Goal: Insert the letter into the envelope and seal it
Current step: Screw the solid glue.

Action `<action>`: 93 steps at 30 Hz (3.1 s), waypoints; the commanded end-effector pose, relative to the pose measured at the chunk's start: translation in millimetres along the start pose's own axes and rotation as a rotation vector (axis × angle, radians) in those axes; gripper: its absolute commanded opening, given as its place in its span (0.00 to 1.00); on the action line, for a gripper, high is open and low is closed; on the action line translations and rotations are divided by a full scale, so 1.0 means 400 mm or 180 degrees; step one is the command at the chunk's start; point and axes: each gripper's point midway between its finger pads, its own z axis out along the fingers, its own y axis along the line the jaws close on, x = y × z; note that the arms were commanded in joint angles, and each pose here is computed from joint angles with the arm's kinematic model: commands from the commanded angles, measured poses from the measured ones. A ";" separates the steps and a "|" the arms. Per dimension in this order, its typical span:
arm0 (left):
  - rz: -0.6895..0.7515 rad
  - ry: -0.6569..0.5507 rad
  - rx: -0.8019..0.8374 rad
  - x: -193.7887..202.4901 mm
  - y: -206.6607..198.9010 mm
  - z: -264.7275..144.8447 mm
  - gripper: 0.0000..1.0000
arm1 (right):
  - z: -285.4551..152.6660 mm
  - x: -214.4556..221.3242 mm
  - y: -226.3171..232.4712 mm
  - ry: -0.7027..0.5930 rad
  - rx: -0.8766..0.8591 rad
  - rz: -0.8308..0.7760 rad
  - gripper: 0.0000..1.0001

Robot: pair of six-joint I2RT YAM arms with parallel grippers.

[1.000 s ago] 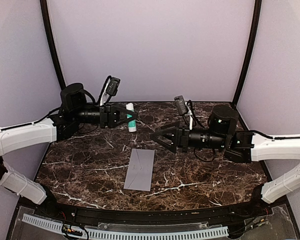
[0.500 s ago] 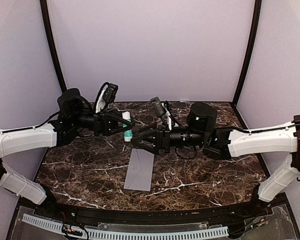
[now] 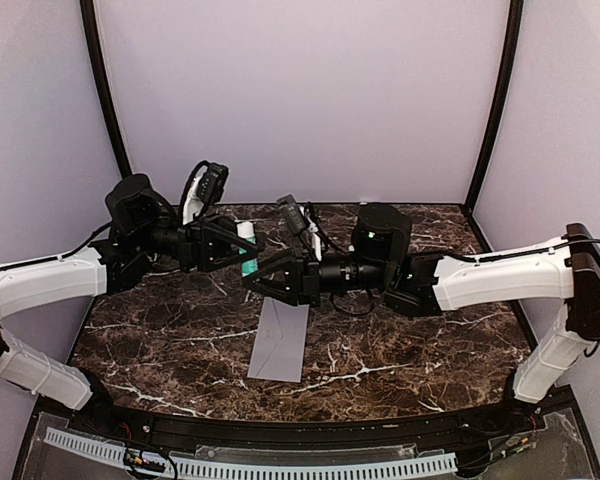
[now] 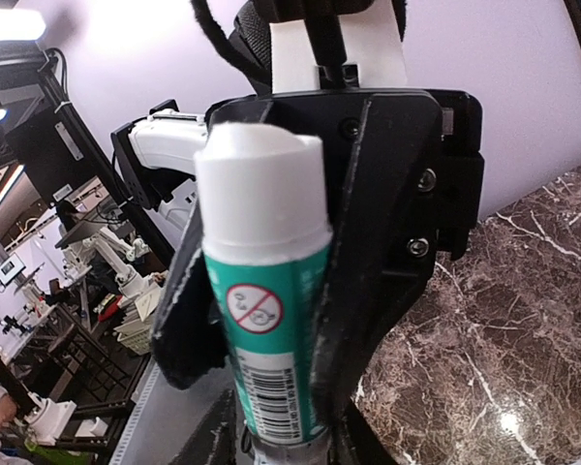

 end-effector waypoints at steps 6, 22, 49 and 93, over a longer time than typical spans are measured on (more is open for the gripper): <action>0.0210 -0.0042 0.0076 -0.017 -0.034 -0.009 0.00 | 0.005 -0.034 0.040 -0.0130 -0.0157 -0.0132 0.09; 0.0312 -0.0172 -0.0767 -0.020 0.059 -0.033 0.00 | -0.020 -0.051 -0.117 -0.0107 0.1095 0.0085 0.02; -0.0576 -0.0188 -0.1949 0.094 0.291 -0.084 0.00 | 0.024 -0.081 -0.401 0.0229 0.3335 -0.0177 0.03; 0.0245 -0.0170 0.0002 0.000 -0.041 0.004 0.00 | -0.048 -0.057 0.052 -0.0134 -0.0142 -0.0459 0.71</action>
